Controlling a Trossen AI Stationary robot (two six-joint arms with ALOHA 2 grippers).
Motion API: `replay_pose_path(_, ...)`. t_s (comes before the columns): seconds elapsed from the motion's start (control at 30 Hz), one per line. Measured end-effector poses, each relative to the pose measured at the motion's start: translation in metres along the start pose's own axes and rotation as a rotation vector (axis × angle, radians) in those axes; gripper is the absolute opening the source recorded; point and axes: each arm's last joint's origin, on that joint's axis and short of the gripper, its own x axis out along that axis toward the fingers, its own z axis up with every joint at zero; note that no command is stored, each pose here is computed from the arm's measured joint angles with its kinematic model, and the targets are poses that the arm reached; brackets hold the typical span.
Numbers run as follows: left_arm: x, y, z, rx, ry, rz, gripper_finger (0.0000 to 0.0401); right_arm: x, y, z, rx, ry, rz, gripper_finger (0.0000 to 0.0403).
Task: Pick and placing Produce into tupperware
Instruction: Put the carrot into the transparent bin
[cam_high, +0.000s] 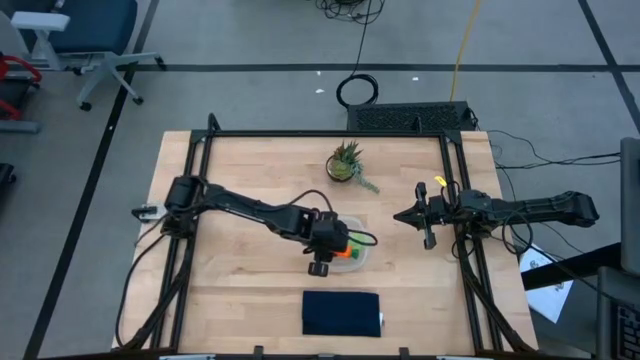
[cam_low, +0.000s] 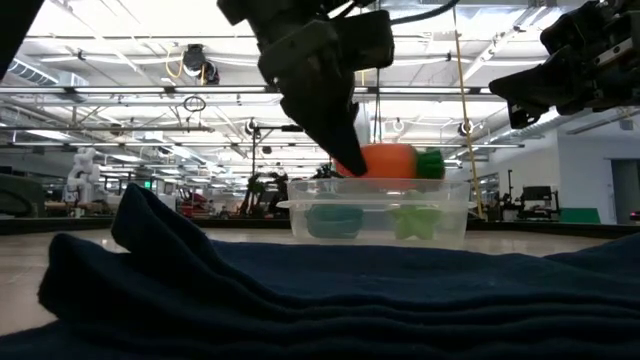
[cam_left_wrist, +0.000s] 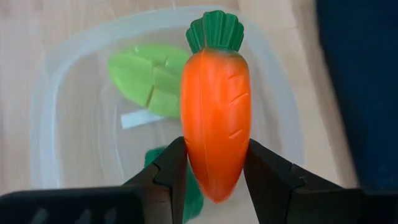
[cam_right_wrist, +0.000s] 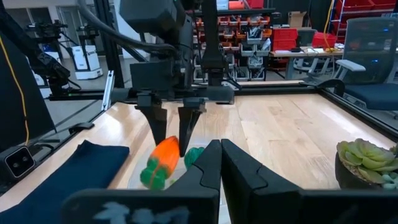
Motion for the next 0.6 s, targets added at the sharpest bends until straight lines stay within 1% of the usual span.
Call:
replay_pose_path(0.07, 0.0008, 0.0005, 0.0051, -0.004, -0.003, 0.010, 0.0131, 0.0000, 0.0000, -0.0001, 0.000, 0.001, 0.000, 0.0000)
replay_pose_path(0.2, -0.0004, 0.0006, 0.0064, -0.008, -0.004, 0.010, 0.0131, 0.0000, 0.0000, -0.0002, 0.004, 0.002, 0.000, 0.0000)
replay_pose_path(0.4, -0.0005, -0.0043, 0.0003, 0.010, 0.060, 0.003, 0.0131, 0.0000, 0.0000, -0.0006, 0.004, 0.007, 0.000, 0.0000)
replay_pose_path(0.6, -0.0006, -0.0083, -0.0009, 0.012, 0.075, 0.014, 0.0131, 0.0000, 0.0000, -0.0008, 0.004, 0.008, 0.000, 0.0000)
